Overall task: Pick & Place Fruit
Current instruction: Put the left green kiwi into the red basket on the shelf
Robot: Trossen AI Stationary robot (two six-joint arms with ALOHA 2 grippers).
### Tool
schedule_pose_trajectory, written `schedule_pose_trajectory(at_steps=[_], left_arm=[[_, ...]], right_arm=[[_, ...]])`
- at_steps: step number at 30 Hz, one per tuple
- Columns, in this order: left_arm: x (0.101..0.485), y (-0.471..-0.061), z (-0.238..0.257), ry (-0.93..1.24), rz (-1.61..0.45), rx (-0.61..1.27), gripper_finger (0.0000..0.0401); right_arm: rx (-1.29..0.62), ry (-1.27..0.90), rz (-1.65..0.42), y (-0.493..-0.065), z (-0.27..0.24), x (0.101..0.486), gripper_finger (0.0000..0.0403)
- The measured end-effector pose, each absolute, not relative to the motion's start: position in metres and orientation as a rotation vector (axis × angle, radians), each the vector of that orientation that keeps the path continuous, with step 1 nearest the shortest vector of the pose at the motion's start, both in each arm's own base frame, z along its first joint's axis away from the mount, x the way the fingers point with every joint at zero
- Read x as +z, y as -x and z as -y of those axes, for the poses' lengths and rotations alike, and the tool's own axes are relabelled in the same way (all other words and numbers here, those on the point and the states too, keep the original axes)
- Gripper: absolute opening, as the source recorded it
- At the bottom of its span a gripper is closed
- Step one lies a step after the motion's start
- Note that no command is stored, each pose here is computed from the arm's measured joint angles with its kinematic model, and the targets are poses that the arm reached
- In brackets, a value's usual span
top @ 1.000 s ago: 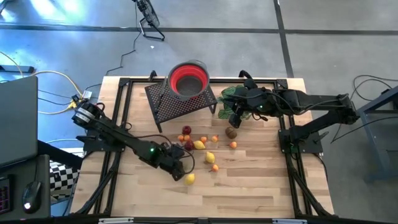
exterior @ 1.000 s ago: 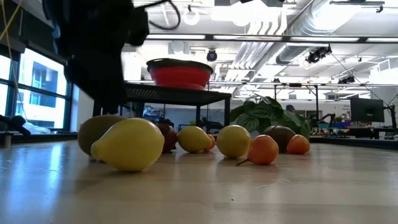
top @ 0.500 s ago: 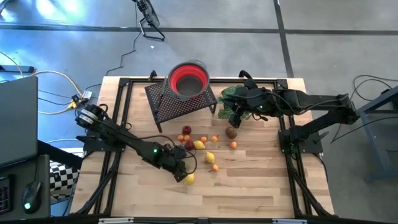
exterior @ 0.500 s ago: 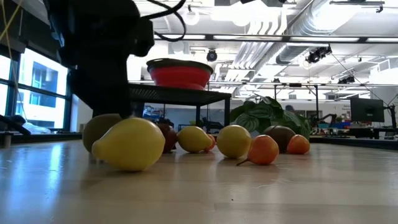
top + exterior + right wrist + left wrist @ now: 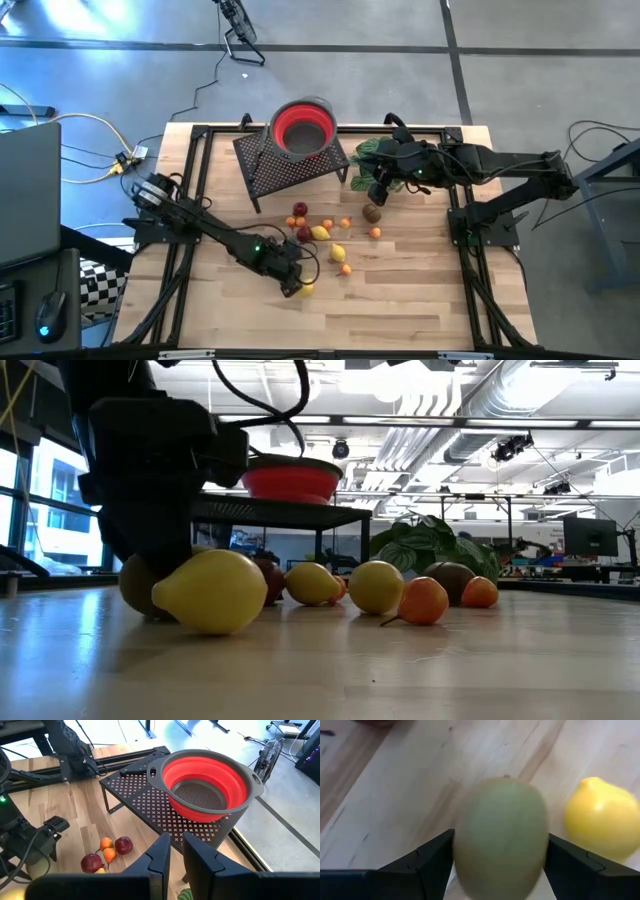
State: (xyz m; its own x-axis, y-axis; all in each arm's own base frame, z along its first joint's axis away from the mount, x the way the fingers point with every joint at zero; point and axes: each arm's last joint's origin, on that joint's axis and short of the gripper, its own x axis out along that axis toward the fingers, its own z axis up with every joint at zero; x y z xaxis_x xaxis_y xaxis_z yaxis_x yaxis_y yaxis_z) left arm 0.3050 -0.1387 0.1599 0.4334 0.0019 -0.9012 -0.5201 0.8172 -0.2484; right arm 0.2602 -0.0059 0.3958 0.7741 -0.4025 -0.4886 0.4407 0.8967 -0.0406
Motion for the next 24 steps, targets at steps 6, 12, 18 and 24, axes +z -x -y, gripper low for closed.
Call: schedule_pose_trajectory(at_steps=[6, 12, 18, 24], left_arm=[[0.1600, -0.3051, 0.1388, 0.550, -1.083, 0.347, 0.0269], [0.1600, -0.3052, 0.1388, 0.550, -1.082, 0.347, 0.0269], [0.1600, -0.3051, 0.1387, 0.549, -1.082, 0.348, 0.0239], [0.1603, -0.3057, 0.1389, 0.559, -1.075, 0.350, 0.0232]], right_arm=[[-0.457, -0.077, -0.511, -0.2602, 0.0060, 0.3959, 0.0043], [-0.457, -0.078, -0.511, -0.2602, 0.0059, 0.3959, 0.0043], [-0.457, -0.077, -0.511, -0.2602, 0.0060, 0.3959, 0.0043], [-0.457, -0.077, -0.511, -0.2602, 0.0060, 0.3959, 0.0043]])
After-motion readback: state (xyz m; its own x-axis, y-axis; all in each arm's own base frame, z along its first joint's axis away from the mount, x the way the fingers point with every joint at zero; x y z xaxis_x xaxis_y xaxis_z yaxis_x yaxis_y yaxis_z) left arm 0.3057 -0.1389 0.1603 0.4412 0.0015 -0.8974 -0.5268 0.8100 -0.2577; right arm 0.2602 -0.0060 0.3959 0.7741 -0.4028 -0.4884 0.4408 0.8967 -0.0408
